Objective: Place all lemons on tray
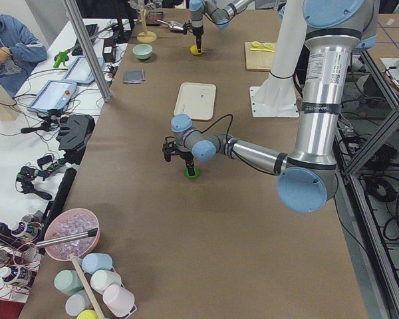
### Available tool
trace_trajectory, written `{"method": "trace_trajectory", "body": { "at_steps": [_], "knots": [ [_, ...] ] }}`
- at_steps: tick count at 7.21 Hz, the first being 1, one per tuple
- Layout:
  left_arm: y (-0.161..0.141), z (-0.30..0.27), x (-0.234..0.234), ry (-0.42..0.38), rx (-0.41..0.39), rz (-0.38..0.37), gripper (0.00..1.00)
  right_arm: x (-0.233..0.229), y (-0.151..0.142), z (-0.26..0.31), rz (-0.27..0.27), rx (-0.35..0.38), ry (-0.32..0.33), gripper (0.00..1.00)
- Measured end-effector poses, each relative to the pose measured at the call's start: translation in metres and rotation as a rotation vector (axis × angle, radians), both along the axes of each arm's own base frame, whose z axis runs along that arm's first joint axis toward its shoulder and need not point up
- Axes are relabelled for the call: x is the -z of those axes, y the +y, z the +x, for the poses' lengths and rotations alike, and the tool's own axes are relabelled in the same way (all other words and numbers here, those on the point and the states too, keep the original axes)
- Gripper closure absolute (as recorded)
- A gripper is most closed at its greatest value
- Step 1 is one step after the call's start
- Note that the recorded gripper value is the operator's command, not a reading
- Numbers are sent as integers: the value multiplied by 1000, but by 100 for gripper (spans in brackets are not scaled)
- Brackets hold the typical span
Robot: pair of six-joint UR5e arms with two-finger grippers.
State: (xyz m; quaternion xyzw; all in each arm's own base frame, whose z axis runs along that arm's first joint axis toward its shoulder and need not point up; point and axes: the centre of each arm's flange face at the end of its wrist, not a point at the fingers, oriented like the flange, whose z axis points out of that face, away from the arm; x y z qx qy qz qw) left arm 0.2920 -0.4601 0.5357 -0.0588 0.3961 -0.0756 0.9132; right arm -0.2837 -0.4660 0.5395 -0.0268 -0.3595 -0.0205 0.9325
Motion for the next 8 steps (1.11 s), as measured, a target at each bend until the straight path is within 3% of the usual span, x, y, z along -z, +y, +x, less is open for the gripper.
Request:
{"method": "trace_trajectory", "body": {
  "at_steps": [2, 6, 7, 8],
  "knots": [
    [16, 4, -13, -6, -15, 32, 97, 8, -12, -8, 16, 4, -7, 0],
    [20, 5, -14, 0, -30, 32, 100, 4, -26, -9, 11, -4, -2, 0],
    [20, 5, -14, 3, -32, 30, 100, 2, -25, -8, 10, -2, -1, 14],
    [21, 5, -12, 12, -39, 22, 100, 1, -24, -7, 7, -1, -2, 55]
  ]
}}
